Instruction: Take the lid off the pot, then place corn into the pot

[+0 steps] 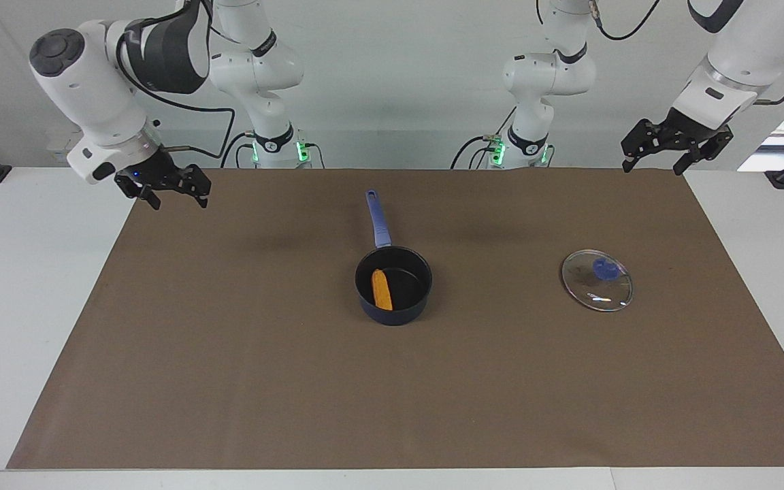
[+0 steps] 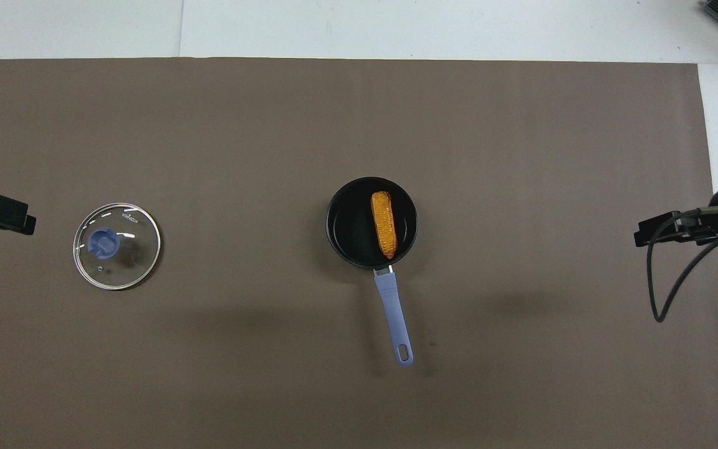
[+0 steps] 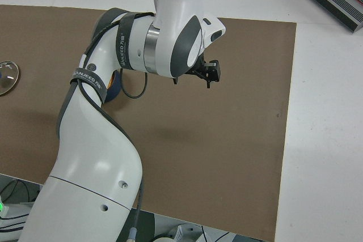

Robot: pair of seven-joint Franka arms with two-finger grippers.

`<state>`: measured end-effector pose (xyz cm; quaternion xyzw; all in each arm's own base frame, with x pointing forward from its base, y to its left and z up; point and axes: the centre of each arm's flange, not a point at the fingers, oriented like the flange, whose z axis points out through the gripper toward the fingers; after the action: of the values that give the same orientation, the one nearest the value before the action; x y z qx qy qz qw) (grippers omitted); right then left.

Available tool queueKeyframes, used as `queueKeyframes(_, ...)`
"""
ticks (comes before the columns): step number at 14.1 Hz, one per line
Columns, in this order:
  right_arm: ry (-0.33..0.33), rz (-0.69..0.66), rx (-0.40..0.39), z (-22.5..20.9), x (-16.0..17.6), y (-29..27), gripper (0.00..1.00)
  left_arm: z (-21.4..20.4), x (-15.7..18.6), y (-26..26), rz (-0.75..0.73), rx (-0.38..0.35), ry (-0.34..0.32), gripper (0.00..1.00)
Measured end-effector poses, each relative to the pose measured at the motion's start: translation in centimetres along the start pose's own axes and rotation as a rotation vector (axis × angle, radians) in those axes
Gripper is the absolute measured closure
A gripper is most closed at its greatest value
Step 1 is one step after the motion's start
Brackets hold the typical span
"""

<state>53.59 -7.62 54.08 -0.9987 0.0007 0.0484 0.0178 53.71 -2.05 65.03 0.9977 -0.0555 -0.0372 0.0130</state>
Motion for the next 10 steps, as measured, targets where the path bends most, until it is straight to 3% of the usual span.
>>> queueKeyframes(5,0.142,-0.018,-0.02,-7.9,-0.5,-0.6,0.0,0.0,0.0,0.0,0.0,0.0,0.0,0.0)
queueKeyframes(10,0.138,-0.034,-0.021,-13.3,-2.7,-2.0,0.0,0.0,0.0,0.0,0.0,0.0,0.0,0.0)
